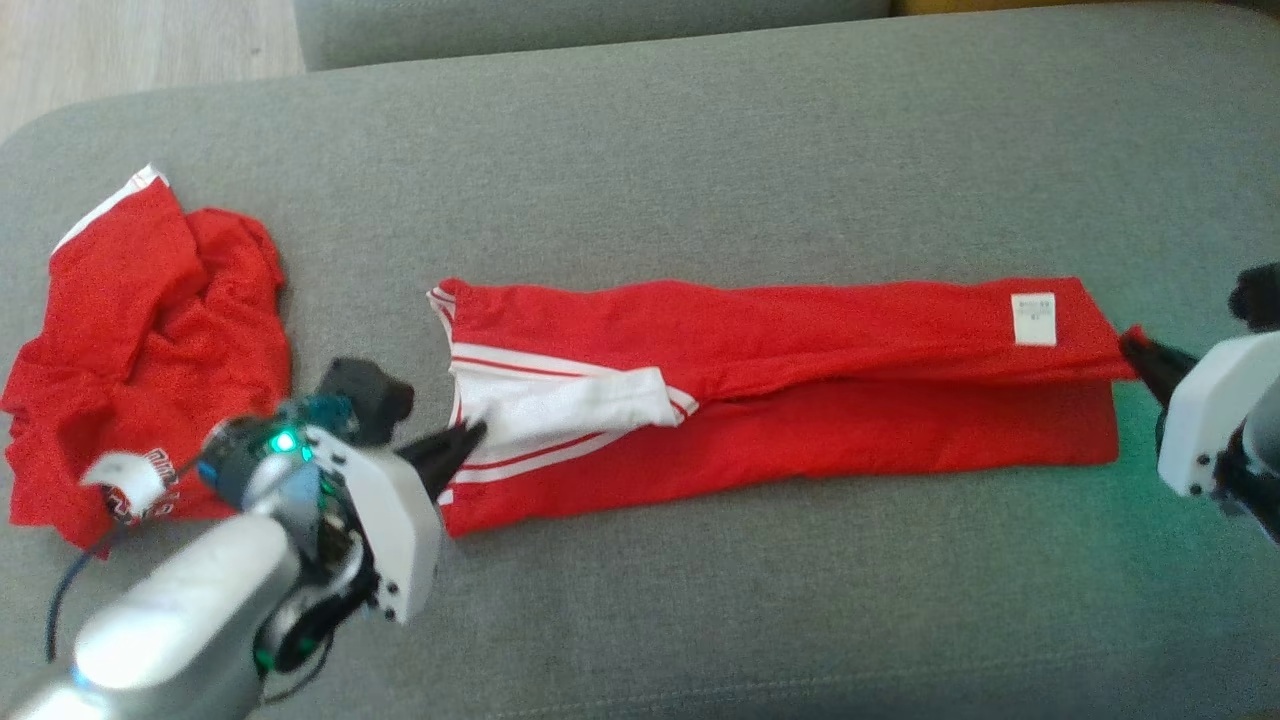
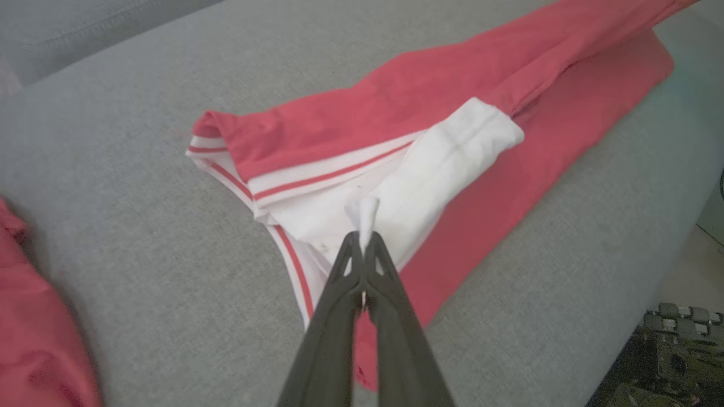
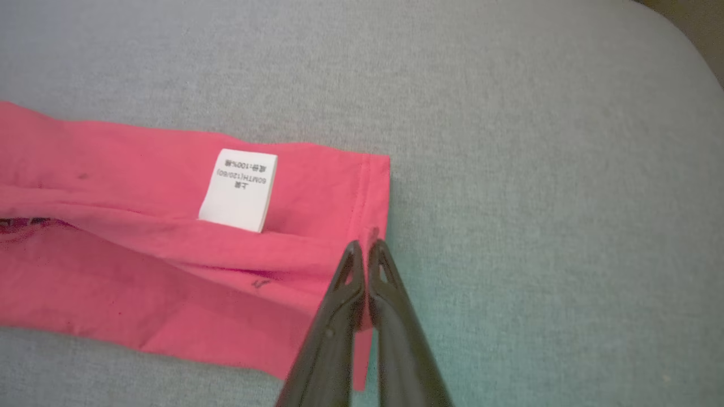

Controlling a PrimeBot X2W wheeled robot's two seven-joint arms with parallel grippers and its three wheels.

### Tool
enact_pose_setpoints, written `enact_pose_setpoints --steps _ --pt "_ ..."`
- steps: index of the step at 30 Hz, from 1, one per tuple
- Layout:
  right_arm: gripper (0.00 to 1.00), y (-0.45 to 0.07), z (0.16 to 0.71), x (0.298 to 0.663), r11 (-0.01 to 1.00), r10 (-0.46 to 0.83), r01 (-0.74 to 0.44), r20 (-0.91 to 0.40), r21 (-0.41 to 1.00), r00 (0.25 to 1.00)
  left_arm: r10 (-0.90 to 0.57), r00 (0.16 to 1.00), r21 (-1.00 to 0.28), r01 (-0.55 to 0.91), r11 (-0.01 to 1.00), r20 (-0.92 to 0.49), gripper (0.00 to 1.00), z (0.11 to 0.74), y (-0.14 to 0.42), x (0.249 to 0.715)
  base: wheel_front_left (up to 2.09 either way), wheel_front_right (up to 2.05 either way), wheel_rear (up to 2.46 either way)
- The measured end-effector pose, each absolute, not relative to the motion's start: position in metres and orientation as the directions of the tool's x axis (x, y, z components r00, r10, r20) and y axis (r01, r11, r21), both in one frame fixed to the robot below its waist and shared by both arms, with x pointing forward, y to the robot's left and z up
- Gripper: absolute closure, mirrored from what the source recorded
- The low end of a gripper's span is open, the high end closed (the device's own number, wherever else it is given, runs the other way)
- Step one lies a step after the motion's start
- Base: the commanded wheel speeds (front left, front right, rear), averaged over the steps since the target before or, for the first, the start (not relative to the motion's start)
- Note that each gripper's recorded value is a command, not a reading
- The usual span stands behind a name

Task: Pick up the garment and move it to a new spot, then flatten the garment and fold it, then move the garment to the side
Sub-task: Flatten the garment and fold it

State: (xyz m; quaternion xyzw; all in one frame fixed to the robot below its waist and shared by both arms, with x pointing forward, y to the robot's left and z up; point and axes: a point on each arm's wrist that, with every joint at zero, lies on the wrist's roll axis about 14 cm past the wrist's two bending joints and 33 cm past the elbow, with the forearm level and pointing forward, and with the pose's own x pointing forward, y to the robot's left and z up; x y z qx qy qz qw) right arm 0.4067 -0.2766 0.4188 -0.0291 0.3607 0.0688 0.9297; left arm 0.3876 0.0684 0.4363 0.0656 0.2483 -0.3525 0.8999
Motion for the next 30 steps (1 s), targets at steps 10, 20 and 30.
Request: enact_pose_setpoints --steps 10,20,30 --pt "0.00 -0.291 0.419 0.383 0.995 0.072 -0.098 -0.693 0.002 0.717 -0.594 0.624 -0.062 0.661 0.748 -0.508 0.00 0.429 0.064 0.369 0.00 0.00 0.00" --pt "0.00 -0.272 0.477 0.410 0.996 0.077 -0.051 -0.382 0.076 0.921 -0.455 0.854 -0.081 0.450 0.890 -0.252 0.00 0.482 0.090 0.409 0.00 0.00 0.00" --pt "0.00 -0.229 0.484 0.386 0.984 0.075 -0.046 -0.165 0.174 0.983 -0.156 0.988 -0.320 0.147 0.936 -0.005 0.00 0.519 0.129 0.407 0.00 0.00 0.00"
